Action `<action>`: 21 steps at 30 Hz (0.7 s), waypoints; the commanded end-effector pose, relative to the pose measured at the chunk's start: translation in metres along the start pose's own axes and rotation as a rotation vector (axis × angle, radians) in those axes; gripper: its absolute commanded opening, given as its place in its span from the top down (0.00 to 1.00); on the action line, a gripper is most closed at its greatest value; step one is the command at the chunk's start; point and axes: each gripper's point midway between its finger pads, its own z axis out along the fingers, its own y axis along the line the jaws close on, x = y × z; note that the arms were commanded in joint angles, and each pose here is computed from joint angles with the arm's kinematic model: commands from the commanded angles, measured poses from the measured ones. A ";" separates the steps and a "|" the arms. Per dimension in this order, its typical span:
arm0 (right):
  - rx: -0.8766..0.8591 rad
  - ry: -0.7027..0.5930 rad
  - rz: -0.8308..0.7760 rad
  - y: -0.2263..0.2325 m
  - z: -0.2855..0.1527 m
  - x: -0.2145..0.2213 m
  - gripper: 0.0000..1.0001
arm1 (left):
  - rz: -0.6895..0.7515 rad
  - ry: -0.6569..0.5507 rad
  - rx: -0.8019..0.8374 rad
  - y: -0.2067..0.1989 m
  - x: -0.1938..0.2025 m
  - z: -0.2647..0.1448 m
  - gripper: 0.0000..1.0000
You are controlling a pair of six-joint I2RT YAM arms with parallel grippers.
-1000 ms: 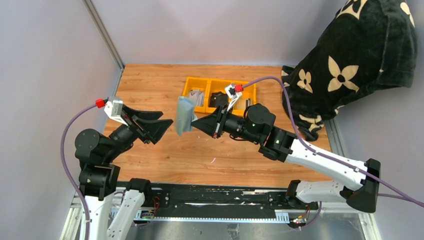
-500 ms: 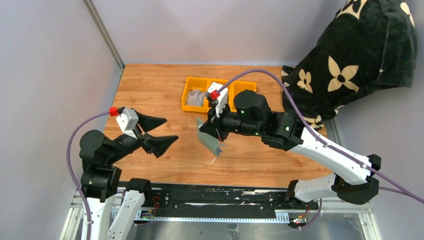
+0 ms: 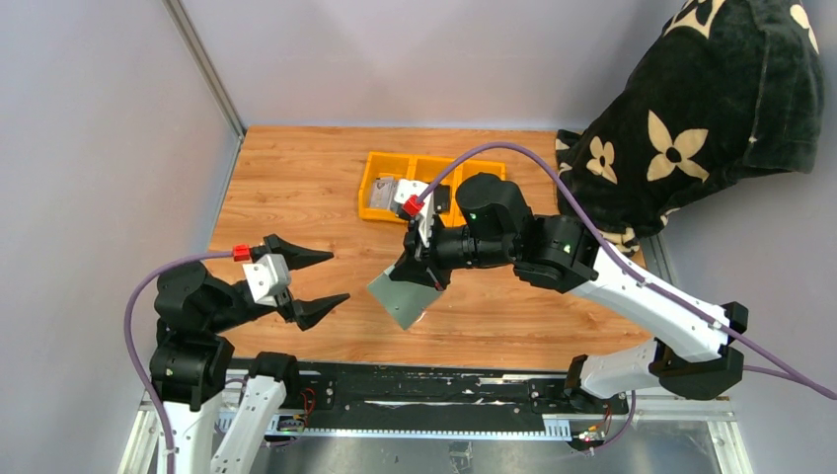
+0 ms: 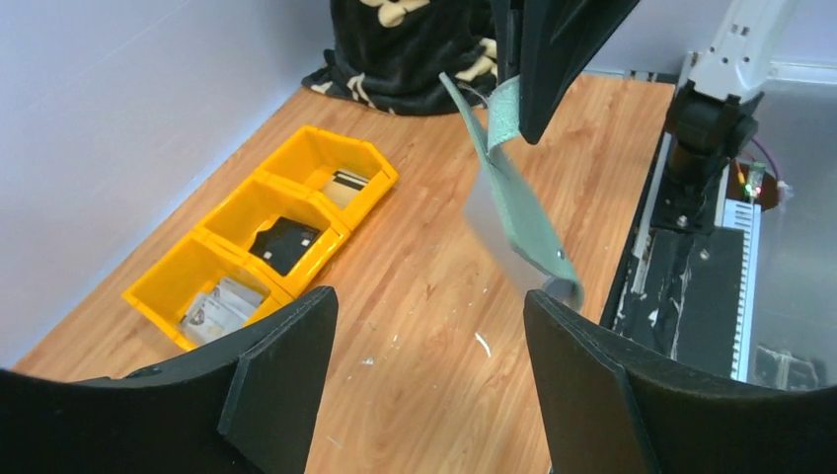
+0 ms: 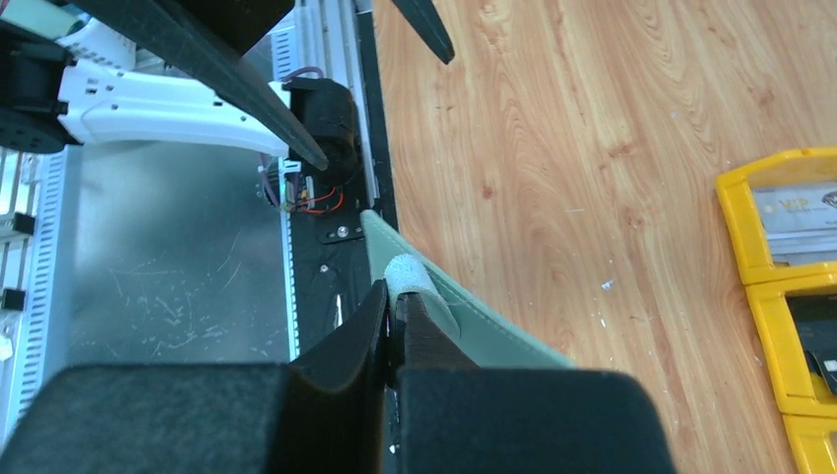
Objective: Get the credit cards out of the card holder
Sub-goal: Open the card holder at the center of the board.
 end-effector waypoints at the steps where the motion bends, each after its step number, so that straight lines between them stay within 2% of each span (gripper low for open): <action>1: -0.133 -0.056 -0.089 0.029 -0.016 -0.019 1.00 | 0.076 0.045 0.112 -0.019 0.012 -0.004 0.22; 8: -0.296 -0.053 -0.114 0.057 -0.014 -0.022 1.00 | 0.177 0.055 0.171 -0.017 0.039 0.002 0.24; 14: -0.343 -0.046 -0.137 0.066 -0.012 -0.023 1.00 | 0.282 0.074 0.141 -0.005 0.045 0.004 0.28; 21: -0.312 -0.044 -0.167 0.063 -0.021 -0.021 1.00 | 0.216 0.050 0.201 -0.021 0.033 0.001 0.30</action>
